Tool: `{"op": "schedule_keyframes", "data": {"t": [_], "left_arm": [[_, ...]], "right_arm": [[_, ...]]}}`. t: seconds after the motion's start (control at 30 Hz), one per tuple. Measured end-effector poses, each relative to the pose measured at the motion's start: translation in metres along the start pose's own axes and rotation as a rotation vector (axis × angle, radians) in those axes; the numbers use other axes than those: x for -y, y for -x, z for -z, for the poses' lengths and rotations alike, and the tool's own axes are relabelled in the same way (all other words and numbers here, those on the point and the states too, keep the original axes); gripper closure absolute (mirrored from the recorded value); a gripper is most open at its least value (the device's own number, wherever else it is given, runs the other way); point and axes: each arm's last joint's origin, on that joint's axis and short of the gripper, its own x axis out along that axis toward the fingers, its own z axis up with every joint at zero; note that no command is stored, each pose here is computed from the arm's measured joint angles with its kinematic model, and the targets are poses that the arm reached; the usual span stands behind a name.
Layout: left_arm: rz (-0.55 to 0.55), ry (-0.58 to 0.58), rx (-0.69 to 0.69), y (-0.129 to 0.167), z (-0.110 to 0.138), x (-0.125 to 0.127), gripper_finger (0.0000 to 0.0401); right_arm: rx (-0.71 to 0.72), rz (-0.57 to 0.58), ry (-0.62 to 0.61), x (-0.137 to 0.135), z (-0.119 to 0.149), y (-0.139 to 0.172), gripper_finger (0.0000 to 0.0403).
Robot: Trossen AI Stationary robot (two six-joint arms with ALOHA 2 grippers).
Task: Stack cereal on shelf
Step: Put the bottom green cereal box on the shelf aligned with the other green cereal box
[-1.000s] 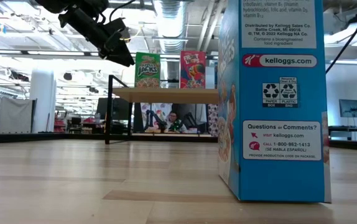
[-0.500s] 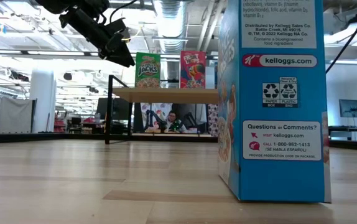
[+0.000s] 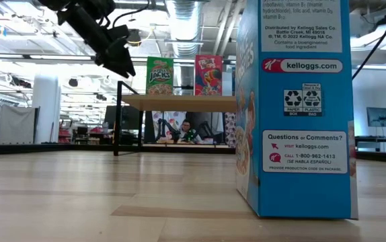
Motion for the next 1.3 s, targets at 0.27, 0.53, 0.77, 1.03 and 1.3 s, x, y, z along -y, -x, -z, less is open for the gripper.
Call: {"op": "schedule_keyframes", "data": {"t": [0.27, 0.53, 0.77, 1.03, 1.3], "left_arm": [[0.14, 0.043, 0.028, 0.006, -0.004, 0.019, 0.0126], [0.137, -0.008, 0.04, 0.002, -0.009, 0.034, 0.0126], [0.132, 0.039, 0.119, 0.001, -0.017, 0.034, 0.0126], [0.101, 0.05, 0.081, -0.009, -0.014, 0.034, 0.0126], [0.033, 0.038, 0.059, -0.012, -0.013, 0.033, 0.0126]], "right_arm": [[-0.003, 0.0, 0.006, 0.0, 0.0, 0.0, 0.0152], [-0.005, 0.0, 0.007, 0.0, 0.001, 0.0, 0.0152], [-0.006, 0.0, 0.009, 0.0, 0.001, 0.0, 0.0152], [-0.006, 0.0, 0.009, 0.0, 0.001, 0.0, 0.0152], [-0.007, 0.0, 0.009, 0.0, 0.001, 0.0, 0.0152]]}}
